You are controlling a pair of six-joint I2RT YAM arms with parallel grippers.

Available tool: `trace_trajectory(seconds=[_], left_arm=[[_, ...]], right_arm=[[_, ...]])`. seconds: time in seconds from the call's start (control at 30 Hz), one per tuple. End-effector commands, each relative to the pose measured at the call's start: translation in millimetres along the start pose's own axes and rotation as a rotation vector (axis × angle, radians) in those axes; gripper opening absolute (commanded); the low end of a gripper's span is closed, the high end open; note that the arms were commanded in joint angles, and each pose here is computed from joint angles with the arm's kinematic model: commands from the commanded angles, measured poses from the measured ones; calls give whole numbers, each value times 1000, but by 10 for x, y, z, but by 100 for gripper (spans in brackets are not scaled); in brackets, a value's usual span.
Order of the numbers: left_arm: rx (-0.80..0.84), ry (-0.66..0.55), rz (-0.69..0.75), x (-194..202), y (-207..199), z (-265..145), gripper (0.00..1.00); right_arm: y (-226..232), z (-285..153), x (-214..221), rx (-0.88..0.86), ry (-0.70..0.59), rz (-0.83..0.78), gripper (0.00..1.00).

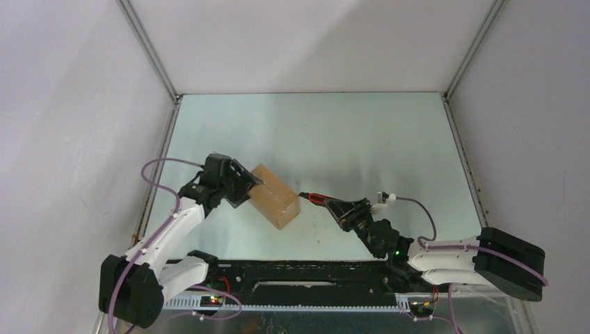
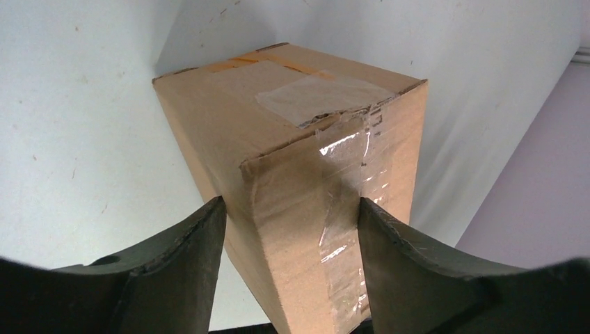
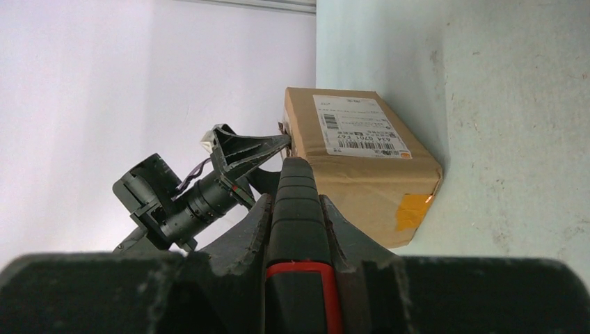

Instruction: Unpack the express box

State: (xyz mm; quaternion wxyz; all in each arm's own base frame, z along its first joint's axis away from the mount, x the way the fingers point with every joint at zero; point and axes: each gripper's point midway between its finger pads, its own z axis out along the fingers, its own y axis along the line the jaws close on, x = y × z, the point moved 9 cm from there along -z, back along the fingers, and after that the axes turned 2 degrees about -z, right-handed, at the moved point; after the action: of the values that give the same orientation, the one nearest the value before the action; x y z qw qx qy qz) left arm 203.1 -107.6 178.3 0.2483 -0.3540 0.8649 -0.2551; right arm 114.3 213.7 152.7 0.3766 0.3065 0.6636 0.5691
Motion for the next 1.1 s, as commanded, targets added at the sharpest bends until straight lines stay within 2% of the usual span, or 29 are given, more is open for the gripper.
trace_trajectory(seconds=[0.0,0.43,0.57,0.83,1.07], left_arm=[[-27,-7,-38,61,-19,-91,64],[-21,-69,-146,71,-67,-189,24],[-13,-53,-162,87,-81,-204,12],[15,-28,-167,117,-84,-169,0],[17,-8,-173,136,-82,-170,0]], right_arm=[[179,9,-16,-65,-44,64,0],[11,-145,-76,-18,-71,63,0],[-1,-115,-72,-19,-71,59,0],[-36,-91,-20,-31,-45,71,0],[5,-69,-18,-61,-50,104,0]])
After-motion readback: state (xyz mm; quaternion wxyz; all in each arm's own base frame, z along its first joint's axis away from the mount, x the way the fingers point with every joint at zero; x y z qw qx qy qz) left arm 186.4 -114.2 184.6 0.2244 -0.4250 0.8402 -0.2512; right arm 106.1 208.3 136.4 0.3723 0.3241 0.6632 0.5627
